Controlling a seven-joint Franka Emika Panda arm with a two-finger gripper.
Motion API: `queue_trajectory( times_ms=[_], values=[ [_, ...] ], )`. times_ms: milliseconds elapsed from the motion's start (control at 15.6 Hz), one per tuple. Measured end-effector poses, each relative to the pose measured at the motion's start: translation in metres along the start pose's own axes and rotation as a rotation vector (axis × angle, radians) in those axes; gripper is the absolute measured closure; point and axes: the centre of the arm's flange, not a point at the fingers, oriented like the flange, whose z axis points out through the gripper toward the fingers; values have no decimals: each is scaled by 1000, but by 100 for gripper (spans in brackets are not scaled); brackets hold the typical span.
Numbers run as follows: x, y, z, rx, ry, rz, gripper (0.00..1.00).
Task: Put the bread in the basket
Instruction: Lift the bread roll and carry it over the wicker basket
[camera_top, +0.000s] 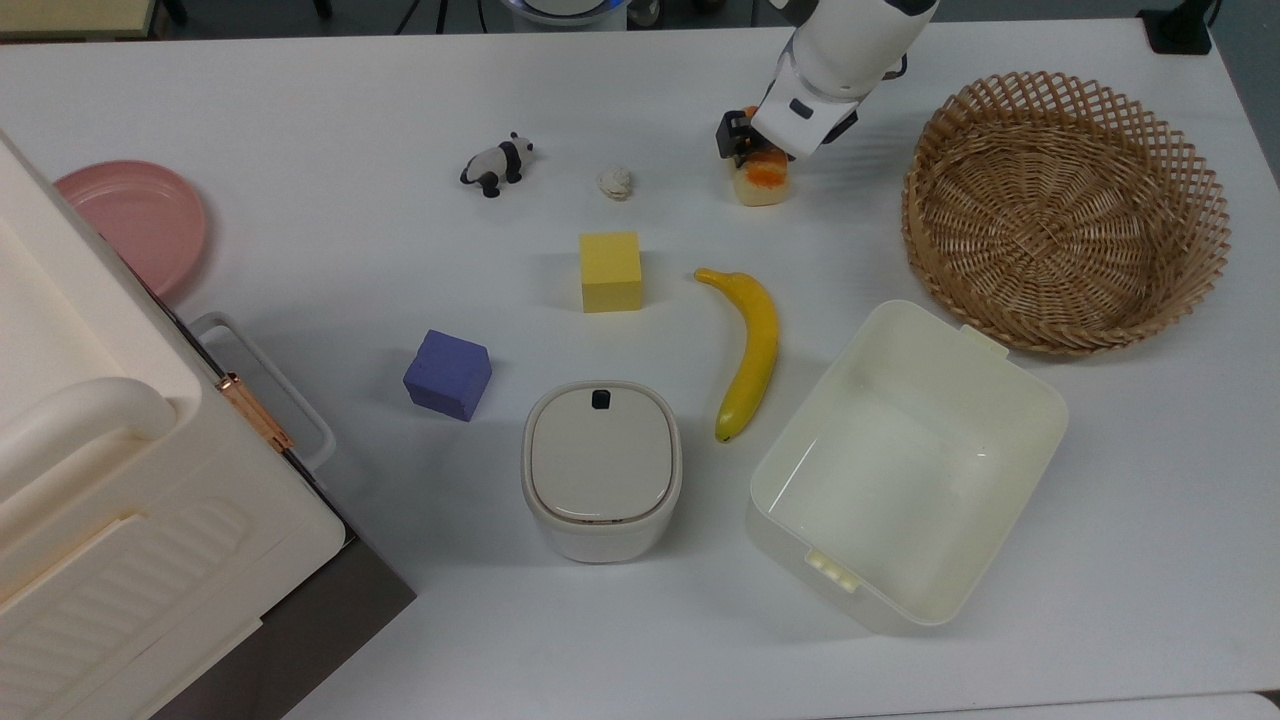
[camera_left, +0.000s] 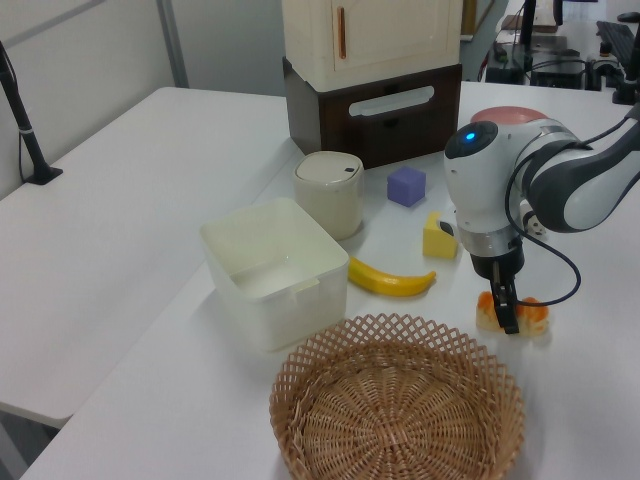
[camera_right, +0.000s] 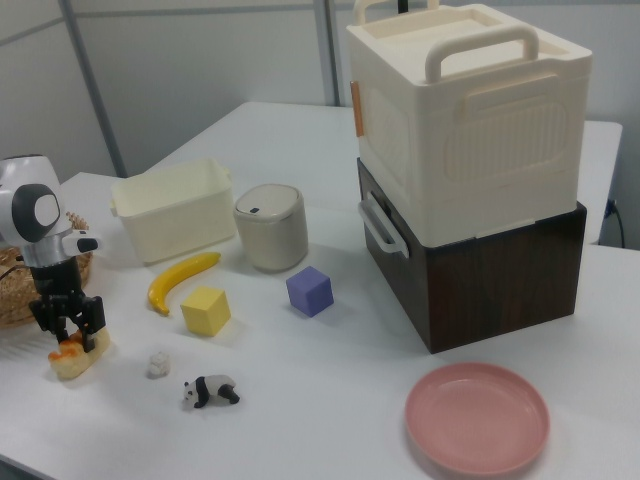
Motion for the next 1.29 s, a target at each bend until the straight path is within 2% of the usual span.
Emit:
queue_trajectory(
  times_ms=[64, 129, 450, 707, 965, 1286],
  values=[
    [0, 1, 0, 0, 1, 1, 49],
    [0, 1, -1, 0, 1, 3, 52],
    [-3, 16, -20, -6, -27, 16, 52],
    [-6, 43, -80, -1, -32, 10, 54],
    [1, 67, -138, 24, 39, 34, 54],
    [3, 70, -192, 38, 105, 40, 54]
  ],
)
